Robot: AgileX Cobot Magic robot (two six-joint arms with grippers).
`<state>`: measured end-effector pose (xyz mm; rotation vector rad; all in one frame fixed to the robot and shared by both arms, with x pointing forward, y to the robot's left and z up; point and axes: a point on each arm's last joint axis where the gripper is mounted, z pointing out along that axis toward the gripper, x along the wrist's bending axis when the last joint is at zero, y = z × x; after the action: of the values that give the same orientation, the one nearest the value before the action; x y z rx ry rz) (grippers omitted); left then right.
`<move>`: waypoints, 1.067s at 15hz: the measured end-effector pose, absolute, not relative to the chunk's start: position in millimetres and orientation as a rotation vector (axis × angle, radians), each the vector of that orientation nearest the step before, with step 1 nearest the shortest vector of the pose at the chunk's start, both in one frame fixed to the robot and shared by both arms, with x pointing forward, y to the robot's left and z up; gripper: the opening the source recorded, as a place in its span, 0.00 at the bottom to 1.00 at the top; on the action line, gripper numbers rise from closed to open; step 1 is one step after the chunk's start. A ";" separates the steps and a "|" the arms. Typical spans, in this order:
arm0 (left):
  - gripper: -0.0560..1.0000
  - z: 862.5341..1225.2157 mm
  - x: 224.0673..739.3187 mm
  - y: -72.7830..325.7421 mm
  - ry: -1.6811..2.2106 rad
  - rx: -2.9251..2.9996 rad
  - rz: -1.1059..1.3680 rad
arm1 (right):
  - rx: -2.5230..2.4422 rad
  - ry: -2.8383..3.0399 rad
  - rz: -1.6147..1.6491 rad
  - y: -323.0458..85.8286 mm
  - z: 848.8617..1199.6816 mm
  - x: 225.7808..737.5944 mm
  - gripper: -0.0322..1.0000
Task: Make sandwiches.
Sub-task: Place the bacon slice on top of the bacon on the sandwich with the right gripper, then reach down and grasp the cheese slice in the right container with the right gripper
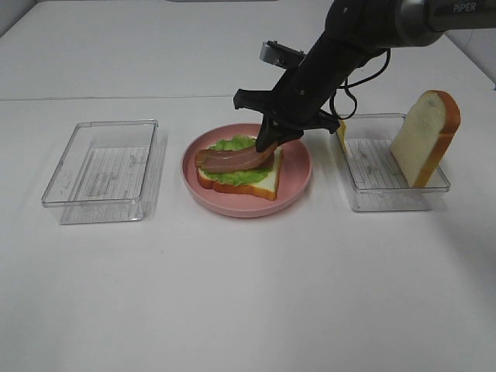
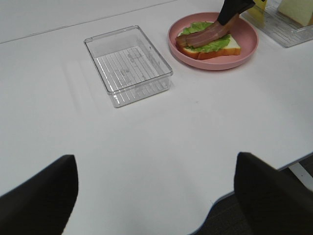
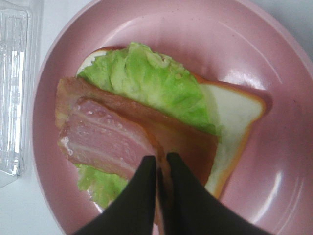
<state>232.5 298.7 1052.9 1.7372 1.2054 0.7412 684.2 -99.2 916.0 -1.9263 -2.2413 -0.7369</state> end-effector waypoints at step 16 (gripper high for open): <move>0.83 1052.9 232.5 298.7 1.205 1.737 0.741 | -2.075 -2.582 -0.539 -136.1 1004.2 677.0 0.78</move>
<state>232.5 298.7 1052.9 1.7372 1.2054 0.7412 677.0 -136.1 1004.2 -2.0751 -2.5817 -0.5389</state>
